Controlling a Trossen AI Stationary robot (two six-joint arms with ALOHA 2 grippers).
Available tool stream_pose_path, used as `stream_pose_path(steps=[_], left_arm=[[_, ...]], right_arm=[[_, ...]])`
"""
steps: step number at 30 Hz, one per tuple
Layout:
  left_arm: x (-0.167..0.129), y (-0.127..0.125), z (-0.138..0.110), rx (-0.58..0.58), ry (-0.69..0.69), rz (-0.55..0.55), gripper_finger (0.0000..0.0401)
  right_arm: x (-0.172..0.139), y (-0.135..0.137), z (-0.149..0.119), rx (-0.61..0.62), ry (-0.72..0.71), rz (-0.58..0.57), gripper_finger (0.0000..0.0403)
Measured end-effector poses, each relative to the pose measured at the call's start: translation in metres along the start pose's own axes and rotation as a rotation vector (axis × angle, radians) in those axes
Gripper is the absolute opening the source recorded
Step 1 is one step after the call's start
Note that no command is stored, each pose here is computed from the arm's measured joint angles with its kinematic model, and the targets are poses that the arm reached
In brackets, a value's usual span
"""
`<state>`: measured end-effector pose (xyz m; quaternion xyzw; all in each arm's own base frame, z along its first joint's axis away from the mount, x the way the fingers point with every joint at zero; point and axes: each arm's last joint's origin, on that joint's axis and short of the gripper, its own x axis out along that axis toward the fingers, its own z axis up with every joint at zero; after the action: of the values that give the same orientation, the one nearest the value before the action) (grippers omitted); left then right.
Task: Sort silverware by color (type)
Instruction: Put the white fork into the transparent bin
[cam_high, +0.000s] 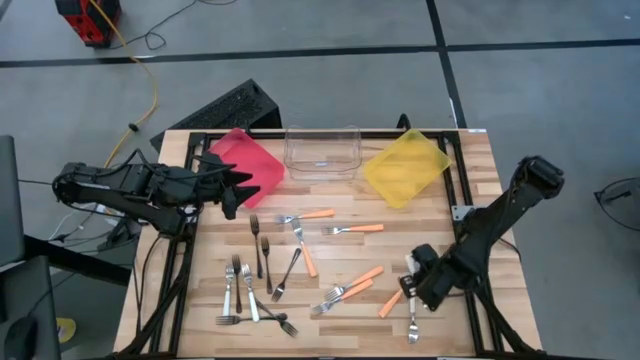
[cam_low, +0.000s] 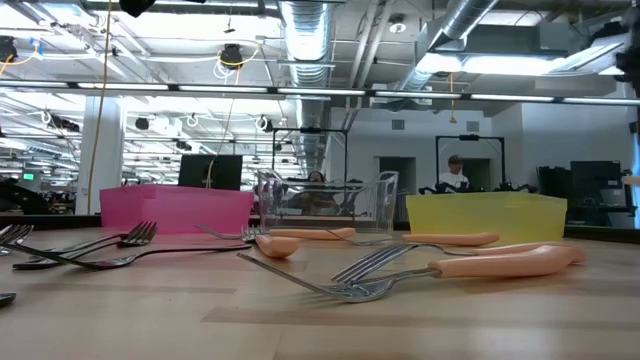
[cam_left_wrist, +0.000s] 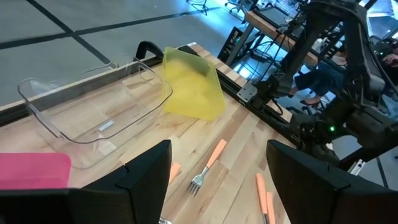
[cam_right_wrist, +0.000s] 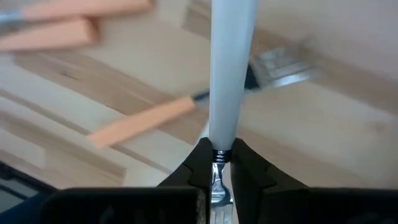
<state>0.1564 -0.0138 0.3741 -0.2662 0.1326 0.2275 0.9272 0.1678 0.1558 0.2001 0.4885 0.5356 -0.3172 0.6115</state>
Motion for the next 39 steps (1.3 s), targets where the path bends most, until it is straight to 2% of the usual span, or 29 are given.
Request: stream_pose_path(steps=[16,25,32,39], left_arm=[[0.000,0.000,0.000,0.016,0.002,-0.003,0.0247],[0.000,0.000,0.000,0.022,0.001,-0.003,0.0247],[0.000,0.000,0.000,0.025,-0.009,0.009,0.0247],[0.000,0.001,0.001,0.040,-0.024,0.026,0.0247]], right_arm=[[-0.008,0.026,0.074,-0.141,-0.087,0.126,0.0056],[-0.013,0.040,0.118,-0.178,-0.210,0.265,0.0056],[-0.025,0.055,0.151,-0.231,-0.369,0.446,0.0056],[-0.047,0.066,0.187,-0.285,-0.627,0.623,0.0056]])
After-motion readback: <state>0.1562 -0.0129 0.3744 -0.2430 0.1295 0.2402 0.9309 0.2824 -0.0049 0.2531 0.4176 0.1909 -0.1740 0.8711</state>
